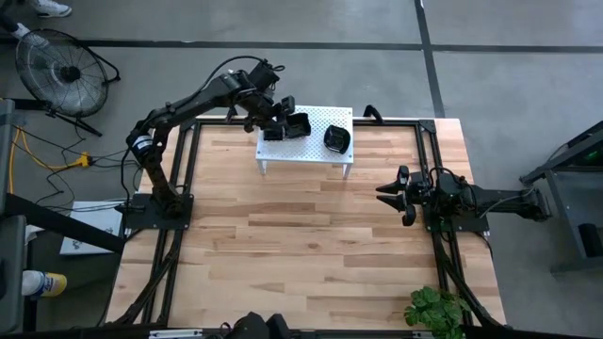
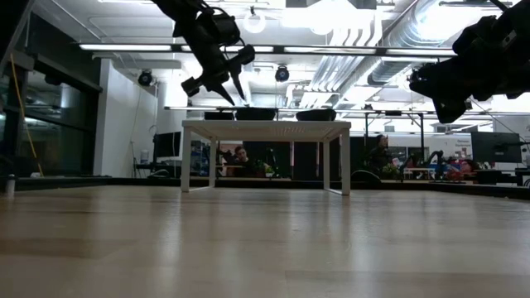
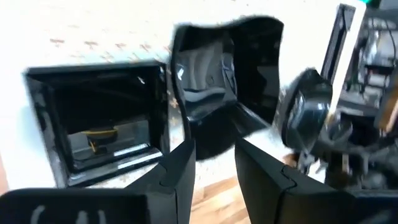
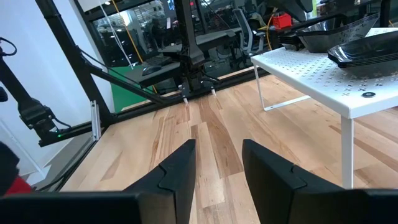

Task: Pick & Place Mini shaped plates
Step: Return to Home Position

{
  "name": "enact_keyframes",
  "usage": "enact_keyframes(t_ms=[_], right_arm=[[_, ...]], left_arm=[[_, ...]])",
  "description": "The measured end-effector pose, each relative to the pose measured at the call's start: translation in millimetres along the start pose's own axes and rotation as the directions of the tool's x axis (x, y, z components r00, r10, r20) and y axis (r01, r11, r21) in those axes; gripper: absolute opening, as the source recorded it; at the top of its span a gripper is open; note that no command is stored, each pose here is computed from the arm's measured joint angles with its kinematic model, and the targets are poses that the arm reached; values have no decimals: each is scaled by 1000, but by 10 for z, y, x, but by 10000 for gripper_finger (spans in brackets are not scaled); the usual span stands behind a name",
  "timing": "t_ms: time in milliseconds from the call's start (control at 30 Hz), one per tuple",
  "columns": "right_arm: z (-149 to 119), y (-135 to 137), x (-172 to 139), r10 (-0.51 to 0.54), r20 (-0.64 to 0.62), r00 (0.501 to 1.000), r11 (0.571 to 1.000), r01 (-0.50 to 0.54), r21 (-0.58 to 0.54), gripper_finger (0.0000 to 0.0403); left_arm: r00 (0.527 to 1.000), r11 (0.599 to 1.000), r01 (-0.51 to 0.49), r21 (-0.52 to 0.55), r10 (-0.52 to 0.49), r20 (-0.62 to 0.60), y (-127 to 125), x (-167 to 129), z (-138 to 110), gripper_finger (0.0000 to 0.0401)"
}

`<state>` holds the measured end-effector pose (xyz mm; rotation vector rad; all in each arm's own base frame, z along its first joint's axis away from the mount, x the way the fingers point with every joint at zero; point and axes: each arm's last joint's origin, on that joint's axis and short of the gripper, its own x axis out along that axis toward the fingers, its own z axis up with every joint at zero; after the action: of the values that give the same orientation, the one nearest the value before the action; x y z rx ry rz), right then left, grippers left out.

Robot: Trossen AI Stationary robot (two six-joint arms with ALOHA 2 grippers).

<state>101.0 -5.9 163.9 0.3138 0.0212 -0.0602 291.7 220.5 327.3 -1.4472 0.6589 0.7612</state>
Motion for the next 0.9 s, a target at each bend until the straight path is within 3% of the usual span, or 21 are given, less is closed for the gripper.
enact_keyframes(t_ms=[133, 200, 433, 767, 900], right_arm=[[0, 0, 0, 1, 0, 1000, 1000, -1, 0, 126], [0, 0, 0, 0, 0, 1000, 1000, 0, 0, 126], [1, 1, 0, 1, 0, 1000, 1000, -1, 0, 126], [0, 0, 0, 0, 0, 1000, 1000, 0, 0, 126], [0, 0, 0, 0, 0, 1000, 1000, 0, 0, 126]], left_arm=[[997, 997, 33, 66, -29, -65, -3, 0, -22, 111], [997, 986, 40, 160, -30, -66, -3, -1, -22, 111], [999, 888, -28, 459, 11, 41, 5, -152, -52, 111], [965, 670, -236, 704, 76, 251, -19, -396, -168, 111], [966, 546, -245, 802, 67, 249, -26, -446, -212, 111]])
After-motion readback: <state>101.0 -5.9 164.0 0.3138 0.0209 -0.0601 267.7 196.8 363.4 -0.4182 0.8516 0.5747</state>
